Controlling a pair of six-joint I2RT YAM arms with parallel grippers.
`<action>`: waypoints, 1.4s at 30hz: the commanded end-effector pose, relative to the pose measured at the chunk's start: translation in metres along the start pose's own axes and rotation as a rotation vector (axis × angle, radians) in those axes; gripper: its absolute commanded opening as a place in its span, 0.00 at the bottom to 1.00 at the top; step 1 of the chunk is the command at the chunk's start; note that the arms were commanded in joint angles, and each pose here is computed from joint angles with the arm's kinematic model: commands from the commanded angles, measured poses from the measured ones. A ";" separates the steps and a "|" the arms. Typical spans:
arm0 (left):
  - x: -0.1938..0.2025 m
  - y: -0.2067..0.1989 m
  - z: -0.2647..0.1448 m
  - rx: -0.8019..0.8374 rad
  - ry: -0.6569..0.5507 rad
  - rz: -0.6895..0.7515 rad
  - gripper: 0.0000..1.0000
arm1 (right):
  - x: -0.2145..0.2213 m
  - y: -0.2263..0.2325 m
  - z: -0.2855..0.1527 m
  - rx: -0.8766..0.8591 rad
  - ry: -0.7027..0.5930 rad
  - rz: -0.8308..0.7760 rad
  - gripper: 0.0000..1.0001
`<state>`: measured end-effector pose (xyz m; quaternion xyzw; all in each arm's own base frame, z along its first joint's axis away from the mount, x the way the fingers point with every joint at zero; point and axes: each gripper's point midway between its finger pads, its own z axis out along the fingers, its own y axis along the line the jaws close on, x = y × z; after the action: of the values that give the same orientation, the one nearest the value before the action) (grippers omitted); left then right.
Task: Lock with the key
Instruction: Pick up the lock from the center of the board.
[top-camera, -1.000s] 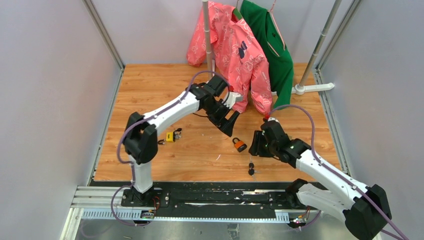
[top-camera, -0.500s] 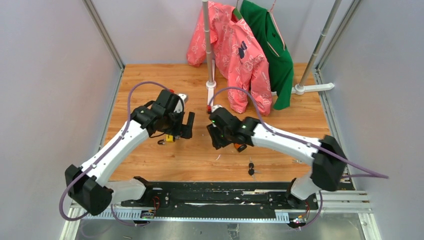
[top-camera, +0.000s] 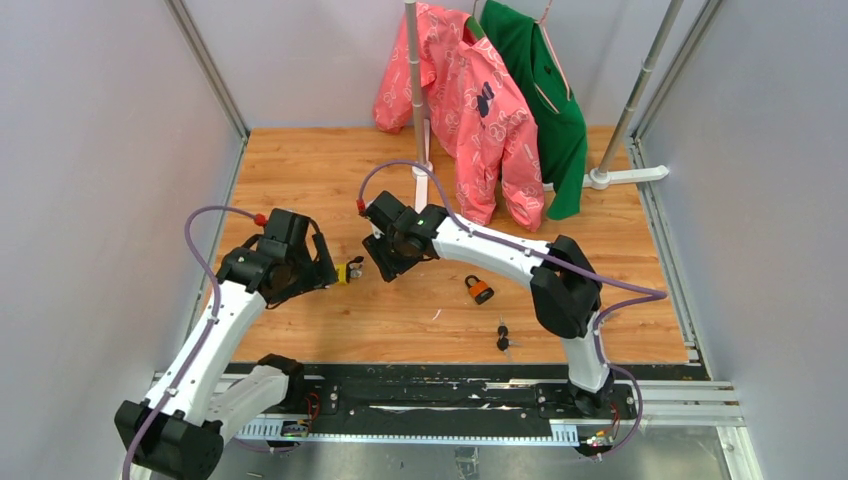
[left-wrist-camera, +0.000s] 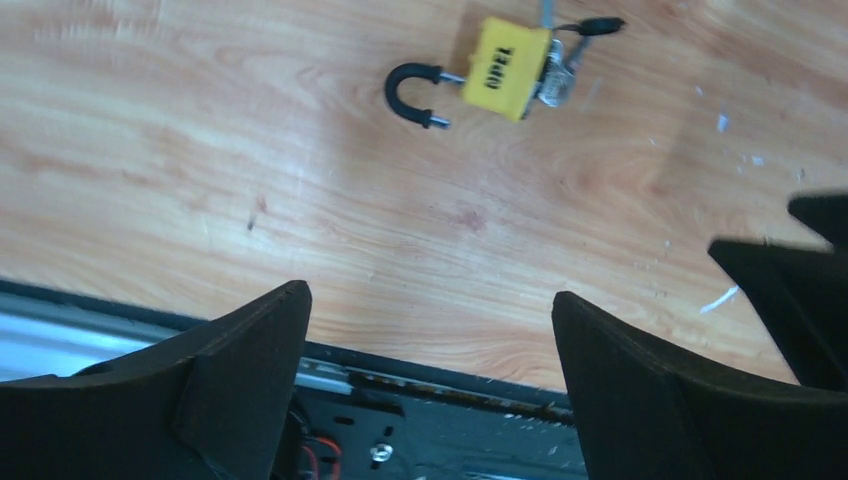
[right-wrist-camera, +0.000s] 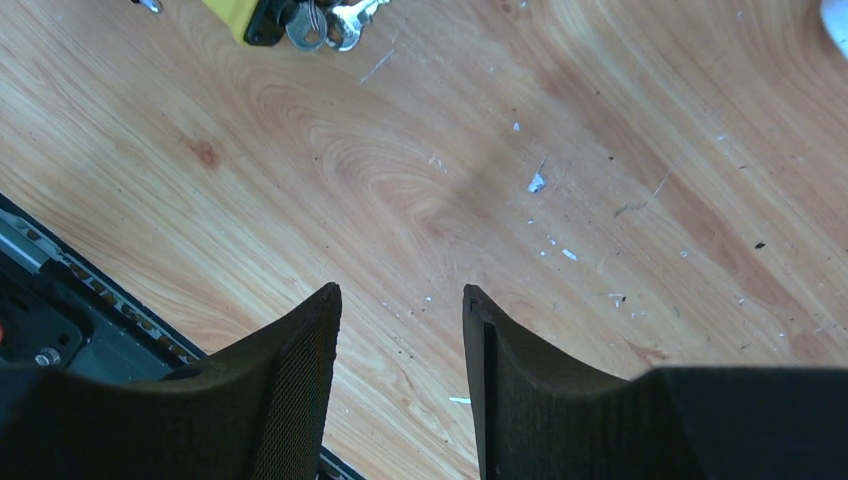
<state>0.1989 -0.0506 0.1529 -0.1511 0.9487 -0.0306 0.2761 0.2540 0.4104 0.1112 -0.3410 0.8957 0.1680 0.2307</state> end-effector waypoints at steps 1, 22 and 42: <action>0.003 0.020 0.013 -0.101 -0.033 -0.255 0.87 | 0.013 0.003 -0.007 -0.006 0.061 -0.026 0.51; -0.009 0.028 0.116 0.007 -0.148 -0.764 0.72 | 0.066 -0.040 -0.046 0.148 0.051 0.007 0.52; -0.022 0.017 0.143 0.064 -0.164 -0.760 0.15 | 0.067 -0.045 -0.058 0.168 0.023 0.023 0.52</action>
<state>0.2685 -0.0273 0.0225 -0.4968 0.8036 -0.1406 0.2959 0.2246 0.3262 0.1105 -0.3248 0.9108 0.0989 0.2349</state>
